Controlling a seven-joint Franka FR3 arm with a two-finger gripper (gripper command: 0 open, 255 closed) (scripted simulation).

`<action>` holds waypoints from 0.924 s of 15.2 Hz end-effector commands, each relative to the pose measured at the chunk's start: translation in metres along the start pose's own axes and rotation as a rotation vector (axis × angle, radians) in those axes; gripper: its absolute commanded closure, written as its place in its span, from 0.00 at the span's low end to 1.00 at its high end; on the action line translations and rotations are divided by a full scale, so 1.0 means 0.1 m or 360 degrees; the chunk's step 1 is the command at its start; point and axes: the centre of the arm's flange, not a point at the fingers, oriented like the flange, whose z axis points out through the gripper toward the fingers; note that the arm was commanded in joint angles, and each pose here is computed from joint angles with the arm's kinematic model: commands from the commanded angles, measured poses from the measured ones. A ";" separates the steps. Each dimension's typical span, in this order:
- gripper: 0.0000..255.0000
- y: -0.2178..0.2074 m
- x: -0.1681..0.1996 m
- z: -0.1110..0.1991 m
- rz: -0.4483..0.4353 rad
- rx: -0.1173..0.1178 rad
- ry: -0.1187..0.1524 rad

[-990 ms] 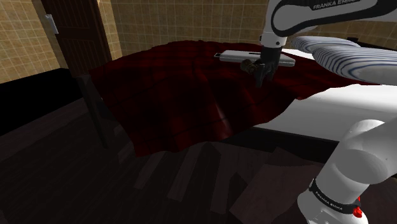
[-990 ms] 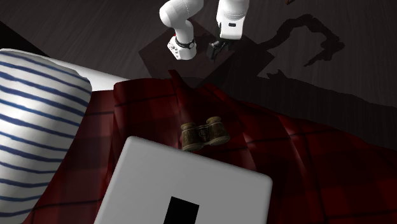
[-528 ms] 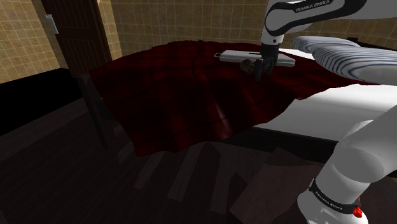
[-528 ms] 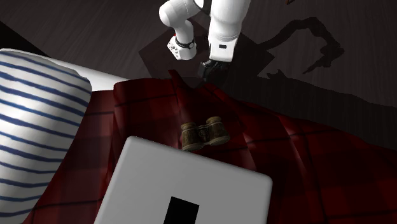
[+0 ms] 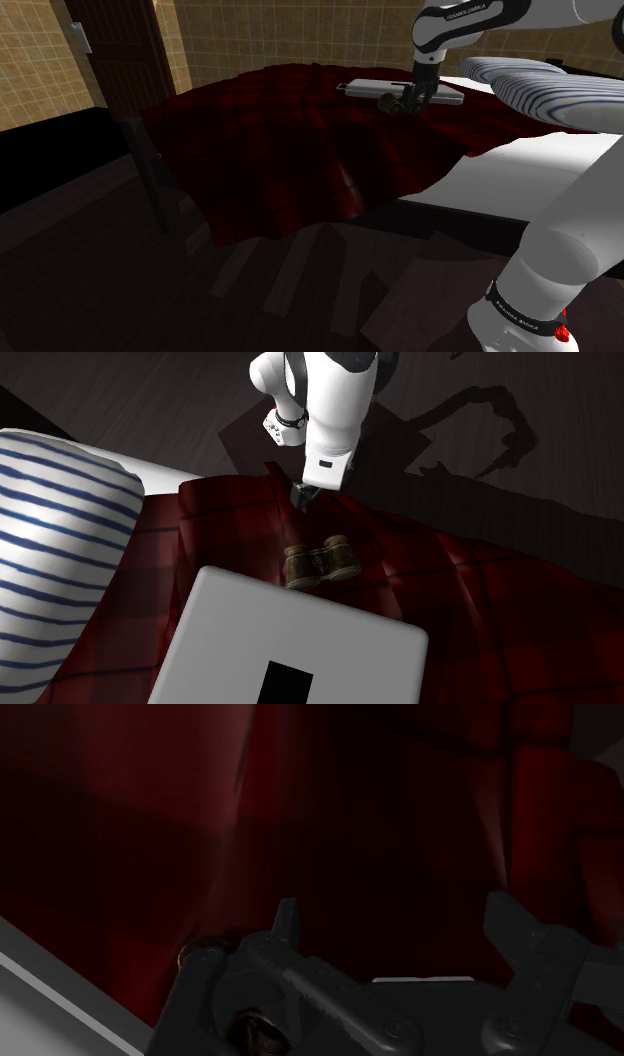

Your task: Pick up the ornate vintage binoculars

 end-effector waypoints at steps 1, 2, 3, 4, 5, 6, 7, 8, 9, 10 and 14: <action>0.00 0.21 0.13 0.06 0.0033 -0.0017 0.0014; 0.00 0.31 0.19 0.07 0.0050 -0.0025 0.0021; 0.00 0.42 0.25 0.07 0.0067 -0.0033 0.0027; 0.00 0.53 0.31 0.08 0.0083 -0.0040 0.0034; 0.00 0.63 0.37 0.09 0.0100 -0.0048 0.0041; 0.00 0.74 0.42 0.10 0.0116 -0.0055 0.0047; 0.00 0.85 0.48 0.10 0.0133 -0.0063 0.0054; 0.00 0.96 0.53 0.11 0.0150 -0.0071 0.0061; 0.00 1.01 0.56 0.11 0.0158 -0.0074 0.0064; 0.00 1.01 0.55 0.16 0.0158 -0.0074 0.0064; 0.00 0.98 0.53 0.37 0.0158 -0.0074 0.0064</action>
